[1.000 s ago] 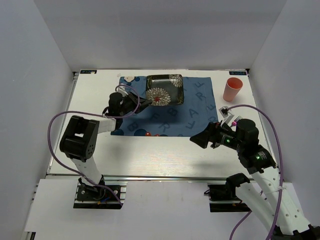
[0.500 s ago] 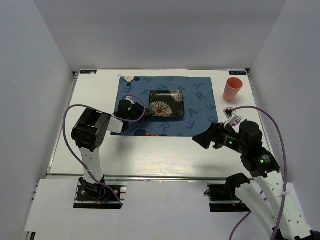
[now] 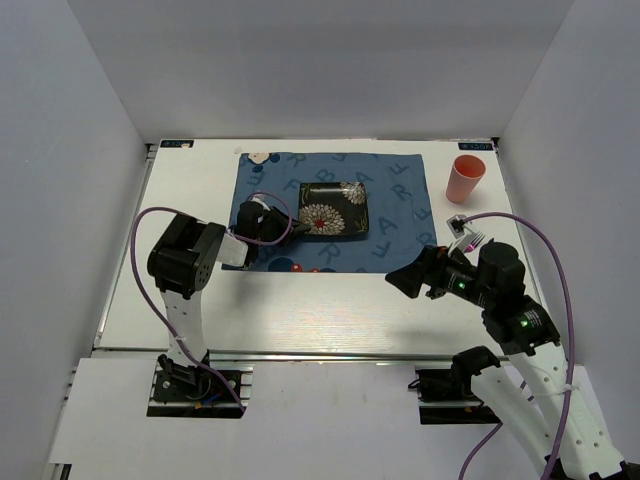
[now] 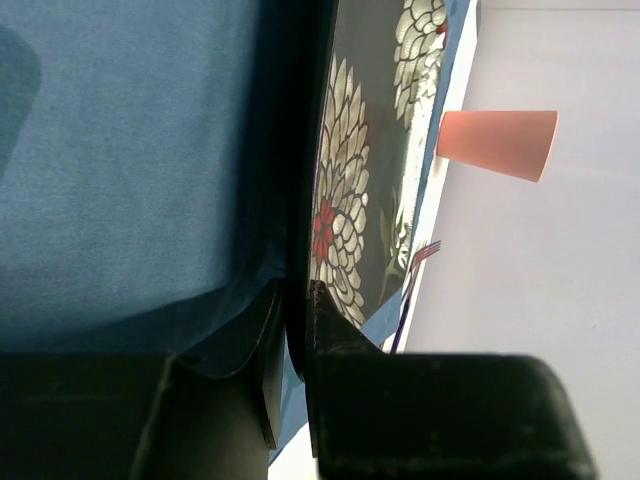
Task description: Set the dinner table for one person
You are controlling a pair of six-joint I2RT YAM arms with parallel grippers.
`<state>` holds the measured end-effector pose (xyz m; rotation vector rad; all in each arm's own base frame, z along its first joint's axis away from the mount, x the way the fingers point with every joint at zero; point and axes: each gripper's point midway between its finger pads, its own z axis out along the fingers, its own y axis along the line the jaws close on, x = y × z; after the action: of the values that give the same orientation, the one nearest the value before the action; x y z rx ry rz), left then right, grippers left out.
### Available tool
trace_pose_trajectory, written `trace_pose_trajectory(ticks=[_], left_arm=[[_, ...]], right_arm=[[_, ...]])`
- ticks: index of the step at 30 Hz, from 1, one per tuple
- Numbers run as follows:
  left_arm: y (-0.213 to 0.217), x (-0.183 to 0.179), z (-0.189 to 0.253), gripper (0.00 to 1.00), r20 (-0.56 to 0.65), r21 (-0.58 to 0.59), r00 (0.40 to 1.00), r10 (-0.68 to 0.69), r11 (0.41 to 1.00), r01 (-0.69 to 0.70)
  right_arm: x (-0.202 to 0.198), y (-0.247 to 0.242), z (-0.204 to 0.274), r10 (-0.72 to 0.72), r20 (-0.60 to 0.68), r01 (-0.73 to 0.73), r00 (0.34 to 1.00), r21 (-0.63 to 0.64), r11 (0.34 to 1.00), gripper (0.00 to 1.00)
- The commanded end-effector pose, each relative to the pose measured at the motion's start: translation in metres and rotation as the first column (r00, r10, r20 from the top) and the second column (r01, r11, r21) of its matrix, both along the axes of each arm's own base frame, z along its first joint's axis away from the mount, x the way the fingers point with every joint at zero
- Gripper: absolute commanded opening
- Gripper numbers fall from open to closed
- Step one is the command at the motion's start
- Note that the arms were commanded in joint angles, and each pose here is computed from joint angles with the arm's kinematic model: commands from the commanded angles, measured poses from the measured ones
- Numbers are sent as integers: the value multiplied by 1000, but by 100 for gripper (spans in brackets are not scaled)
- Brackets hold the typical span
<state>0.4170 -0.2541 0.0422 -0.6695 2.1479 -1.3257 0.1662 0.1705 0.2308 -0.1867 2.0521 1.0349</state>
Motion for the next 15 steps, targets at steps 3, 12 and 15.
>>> trace_pose_trajectory(ticks=[3, 12, 15], left_arm=[[-8, 24, 64, 0, 186, -66, 982, -22, 997, 35], [0, 21, 57, 43, 144, -35, 989, 15, 999, -10], [2, 20, 57, 55, 138, -30, 990, 24, 999, -20]], right_arm=[[1, 1, 6, 6, 35, -7, 999, 13, 1000, 89], [1, 3, 7, 17, 37, -18, 999, 19, 1000, 89], [1, 4, 7, 20, 36, -21, 999, 22, 1000, 89]])
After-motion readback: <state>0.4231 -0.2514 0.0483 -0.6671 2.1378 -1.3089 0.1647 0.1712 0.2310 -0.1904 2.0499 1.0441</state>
